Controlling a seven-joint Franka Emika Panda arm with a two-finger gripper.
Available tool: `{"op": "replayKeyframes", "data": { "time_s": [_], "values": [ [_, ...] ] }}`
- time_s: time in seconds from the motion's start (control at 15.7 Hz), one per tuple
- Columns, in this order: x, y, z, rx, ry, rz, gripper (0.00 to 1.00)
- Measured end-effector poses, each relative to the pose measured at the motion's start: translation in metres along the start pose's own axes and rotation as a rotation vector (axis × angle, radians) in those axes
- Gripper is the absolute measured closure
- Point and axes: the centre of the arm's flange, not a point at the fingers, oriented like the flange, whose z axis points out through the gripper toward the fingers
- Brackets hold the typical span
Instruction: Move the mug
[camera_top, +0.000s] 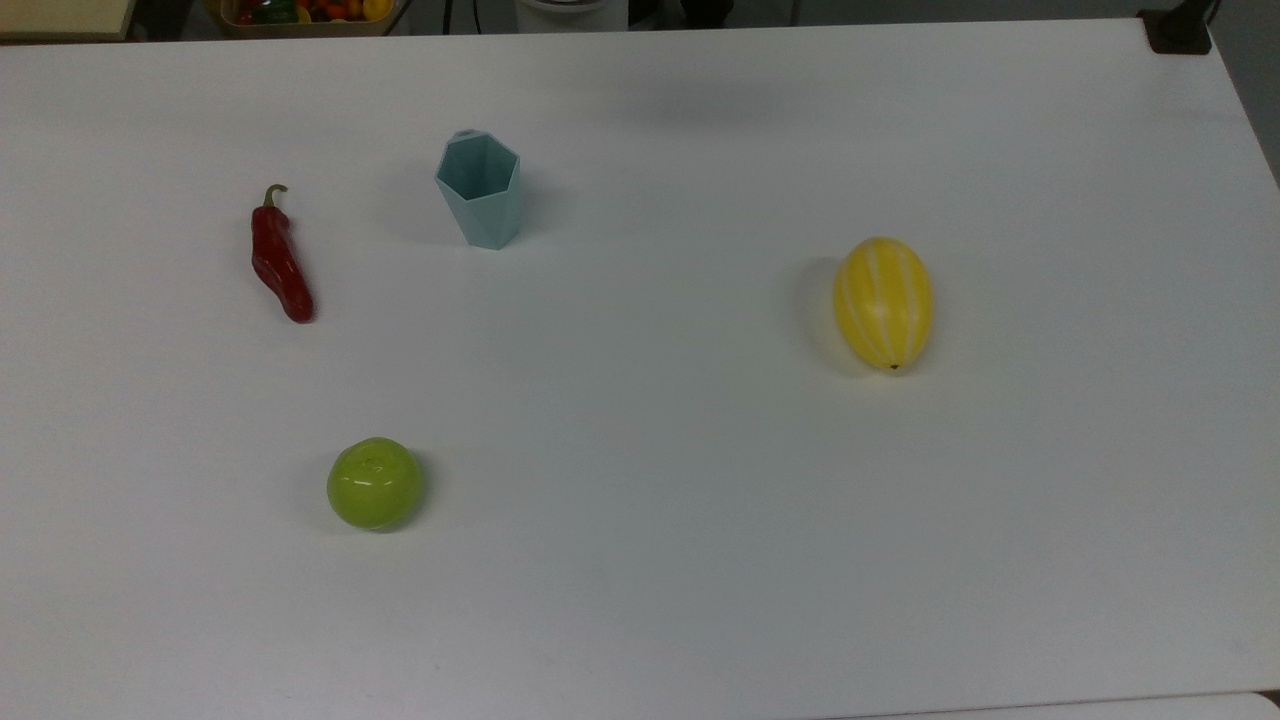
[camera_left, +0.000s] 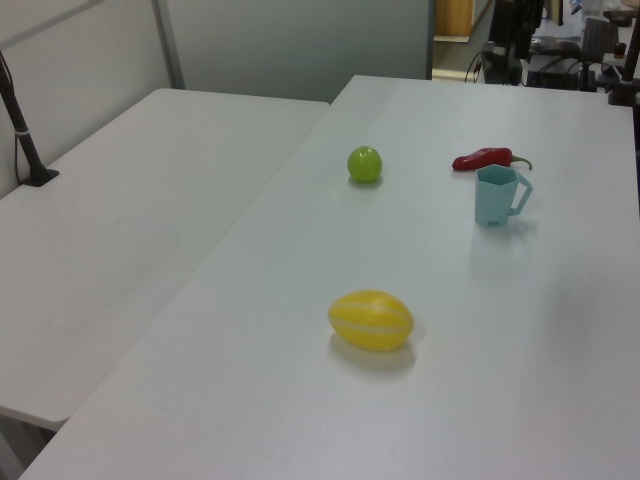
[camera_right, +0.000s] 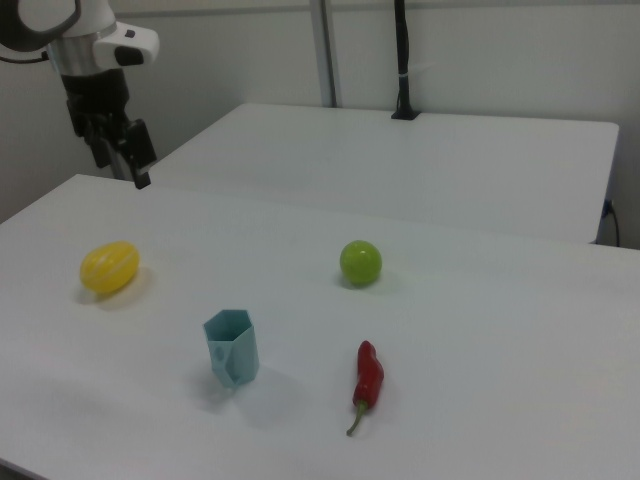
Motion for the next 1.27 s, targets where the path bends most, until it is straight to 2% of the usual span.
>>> {"op": "replayKeyframes", "data": {
  "time_s": [0.32, 0.57, 1.27],
  "values": [
    [0.024, 0.018, 0.001, 0.014, 0.089, -0.15, 0.0],
    [0.045, 0.034, 0.013, -0.006, 0.12, -0.275, 0.0],
    [0.047, 0.035, 0.014, -0.008, 0.119, -0.293, 0.0]
  ]
}}
